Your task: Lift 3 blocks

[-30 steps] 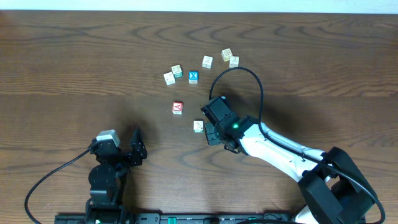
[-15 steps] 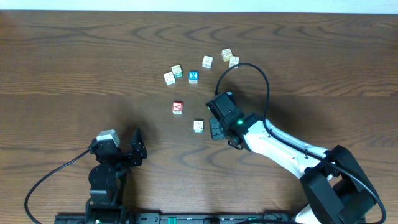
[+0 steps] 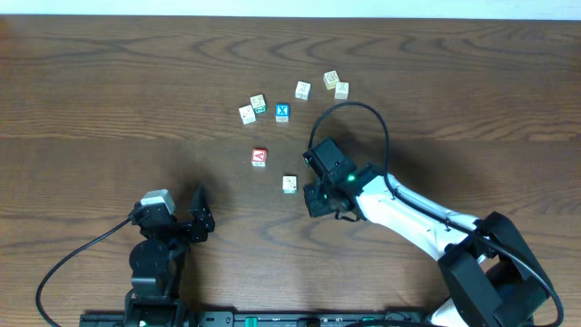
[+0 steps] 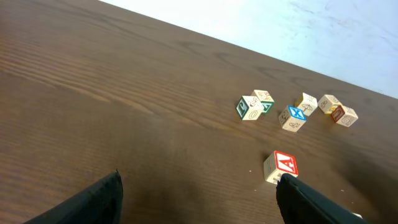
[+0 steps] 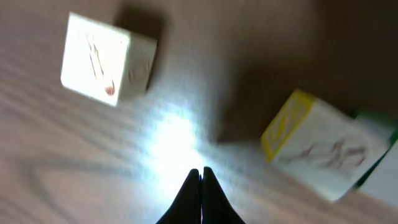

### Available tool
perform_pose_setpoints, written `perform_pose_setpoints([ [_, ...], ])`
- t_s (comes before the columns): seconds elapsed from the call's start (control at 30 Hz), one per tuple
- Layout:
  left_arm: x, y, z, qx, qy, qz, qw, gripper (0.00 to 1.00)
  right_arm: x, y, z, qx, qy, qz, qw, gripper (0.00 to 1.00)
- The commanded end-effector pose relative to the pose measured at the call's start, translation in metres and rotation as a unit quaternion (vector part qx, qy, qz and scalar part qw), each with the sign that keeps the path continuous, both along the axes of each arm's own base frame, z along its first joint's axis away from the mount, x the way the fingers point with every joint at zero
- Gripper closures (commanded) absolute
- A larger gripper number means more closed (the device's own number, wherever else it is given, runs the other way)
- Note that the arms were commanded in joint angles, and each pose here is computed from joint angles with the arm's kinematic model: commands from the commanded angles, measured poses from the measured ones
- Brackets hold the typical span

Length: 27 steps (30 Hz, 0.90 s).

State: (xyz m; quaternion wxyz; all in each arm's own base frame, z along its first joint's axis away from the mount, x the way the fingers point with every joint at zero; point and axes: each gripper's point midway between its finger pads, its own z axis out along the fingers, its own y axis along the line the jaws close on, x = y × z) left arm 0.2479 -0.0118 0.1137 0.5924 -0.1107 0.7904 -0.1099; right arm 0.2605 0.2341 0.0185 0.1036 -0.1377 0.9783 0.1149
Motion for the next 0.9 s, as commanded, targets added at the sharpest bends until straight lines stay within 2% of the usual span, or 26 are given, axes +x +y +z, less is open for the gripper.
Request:
perform_pose_setpoints([
  [0.0,-0.004,0.006,-0.017,0.007,0.028,0.016,0.999,0.21,-0.007,-0.008,-0.006,-0.032,0.008,-0.004,0.999,0.99],
  [0.3,-0.004,0.006,-0.017,0.007,0.028,0.016,0.999,0.20,0.003,-0.030,-0.007,-0.084,-0.020,-0.048,0.995,0.99],
  [0.87,-0.004,0.006,-0.017,0.007,0.028,0.016,0.999,0.20,0.018,-0.039,-0.004,-0.104,-0.058,-0.087,0.989,0.97],
])
